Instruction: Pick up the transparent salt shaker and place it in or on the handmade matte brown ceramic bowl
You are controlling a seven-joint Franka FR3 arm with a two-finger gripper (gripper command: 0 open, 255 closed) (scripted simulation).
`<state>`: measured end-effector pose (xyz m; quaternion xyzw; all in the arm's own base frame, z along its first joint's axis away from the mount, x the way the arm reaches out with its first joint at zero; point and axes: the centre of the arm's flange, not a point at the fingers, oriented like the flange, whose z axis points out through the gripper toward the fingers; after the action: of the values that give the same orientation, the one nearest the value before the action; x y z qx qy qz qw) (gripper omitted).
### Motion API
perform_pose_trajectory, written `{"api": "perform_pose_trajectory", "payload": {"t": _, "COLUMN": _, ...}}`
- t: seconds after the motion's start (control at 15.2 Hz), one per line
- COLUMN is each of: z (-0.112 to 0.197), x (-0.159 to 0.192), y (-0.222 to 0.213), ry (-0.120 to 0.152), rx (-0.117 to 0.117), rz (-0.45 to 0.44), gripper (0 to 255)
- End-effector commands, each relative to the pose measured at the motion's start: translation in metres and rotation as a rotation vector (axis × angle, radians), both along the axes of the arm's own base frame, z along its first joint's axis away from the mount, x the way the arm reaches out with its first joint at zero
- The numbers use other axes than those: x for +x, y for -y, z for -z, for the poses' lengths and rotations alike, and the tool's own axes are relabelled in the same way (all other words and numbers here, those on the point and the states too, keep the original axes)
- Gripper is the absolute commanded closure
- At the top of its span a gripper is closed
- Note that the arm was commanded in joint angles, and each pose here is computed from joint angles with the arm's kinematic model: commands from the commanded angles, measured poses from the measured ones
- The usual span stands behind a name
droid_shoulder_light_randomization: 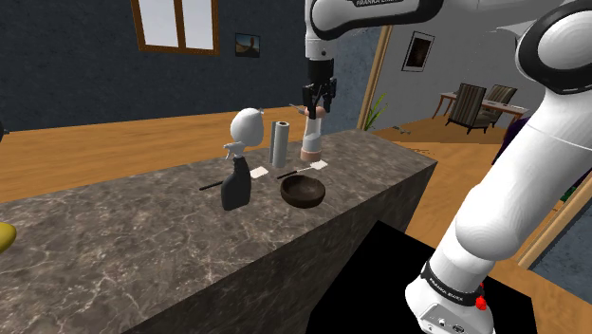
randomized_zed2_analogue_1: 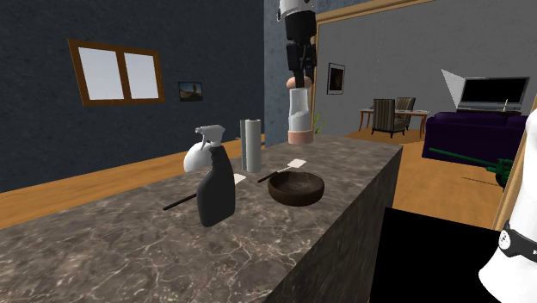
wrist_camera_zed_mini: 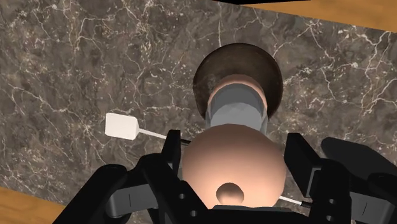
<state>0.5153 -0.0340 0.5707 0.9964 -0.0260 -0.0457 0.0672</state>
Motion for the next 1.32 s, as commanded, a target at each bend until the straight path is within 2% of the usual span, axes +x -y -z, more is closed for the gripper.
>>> {"api": "perform_pose_trajectory", "payload": {"t": 0.0, "z": 0.010, "x": 0.000, "y": 0.001, "ry": 0.000, "rx": 0.000, "rz": 0.000, "gripper": 255}}
{"api": "perform_pose_trajectory", "payload": {"t": 1.25, "z": 0.110, "x": 0.000, "y": 0.001, "ry": 0.000, "rx": 0.000, "rz": 0.000, "gripper": 255}}
